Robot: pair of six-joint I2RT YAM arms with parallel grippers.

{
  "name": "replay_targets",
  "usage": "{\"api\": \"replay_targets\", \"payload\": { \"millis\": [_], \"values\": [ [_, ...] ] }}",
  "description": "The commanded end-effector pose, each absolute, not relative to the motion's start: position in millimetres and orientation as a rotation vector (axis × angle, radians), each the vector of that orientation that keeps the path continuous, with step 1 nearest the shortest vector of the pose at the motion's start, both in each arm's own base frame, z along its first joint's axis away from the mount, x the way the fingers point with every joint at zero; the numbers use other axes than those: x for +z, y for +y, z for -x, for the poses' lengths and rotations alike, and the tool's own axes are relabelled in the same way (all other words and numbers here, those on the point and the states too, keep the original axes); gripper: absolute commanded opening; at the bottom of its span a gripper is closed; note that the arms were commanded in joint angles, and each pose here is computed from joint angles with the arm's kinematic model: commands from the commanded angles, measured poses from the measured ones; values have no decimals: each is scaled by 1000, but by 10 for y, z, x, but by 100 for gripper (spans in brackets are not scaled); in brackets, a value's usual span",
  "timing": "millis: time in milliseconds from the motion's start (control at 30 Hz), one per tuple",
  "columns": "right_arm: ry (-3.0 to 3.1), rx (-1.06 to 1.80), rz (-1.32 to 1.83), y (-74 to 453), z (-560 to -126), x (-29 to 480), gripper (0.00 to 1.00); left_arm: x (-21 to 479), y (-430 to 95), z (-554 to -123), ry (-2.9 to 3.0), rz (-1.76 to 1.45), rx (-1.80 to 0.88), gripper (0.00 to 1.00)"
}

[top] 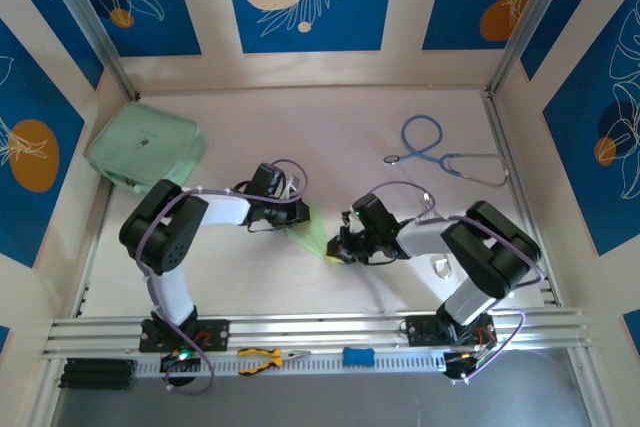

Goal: Fold a paper plane with a square sheet of paper (pick it up from the middle)
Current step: Fourth fold the wing at the center of the table.

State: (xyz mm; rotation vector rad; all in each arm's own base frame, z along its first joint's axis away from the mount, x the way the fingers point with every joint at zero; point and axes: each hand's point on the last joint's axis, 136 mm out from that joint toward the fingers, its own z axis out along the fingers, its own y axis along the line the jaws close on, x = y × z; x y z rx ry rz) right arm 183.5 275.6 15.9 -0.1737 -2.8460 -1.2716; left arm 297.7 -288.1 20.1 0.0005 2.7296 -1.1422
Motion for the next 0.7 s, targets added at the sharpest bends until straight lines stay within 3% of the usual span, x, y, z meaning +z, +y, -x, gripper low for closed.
{"api": "replay_targets", "payload": {
  "millis": [0, 100, 267, 433, 667],
  "values": [
    [-2877, -1173, 244, 2575, -1693, 184, 8, -32, -2726, -2745, 2857, 91, -1074, 7],
    [-2928, -1133, 321, 2454, -1701, 266, 13, 5, -2713, -2725, 2852, 115, -1083, 7],
    [-2900, -1211, 414, 2476, -1682, 352, 34, 35, -2686, -2673, 2845, 179, -1107, 7],
    [-2928, -1188, 473, 2495, -1655, 344, 46, 66, -2679, -2663, 2832, 206, -1121, 8],
    [-2959, -1163, 481, 2512, -1652, 320, 48, 106, -2681, -2671, 2817, 202, -1129, 8]
  ]
}}
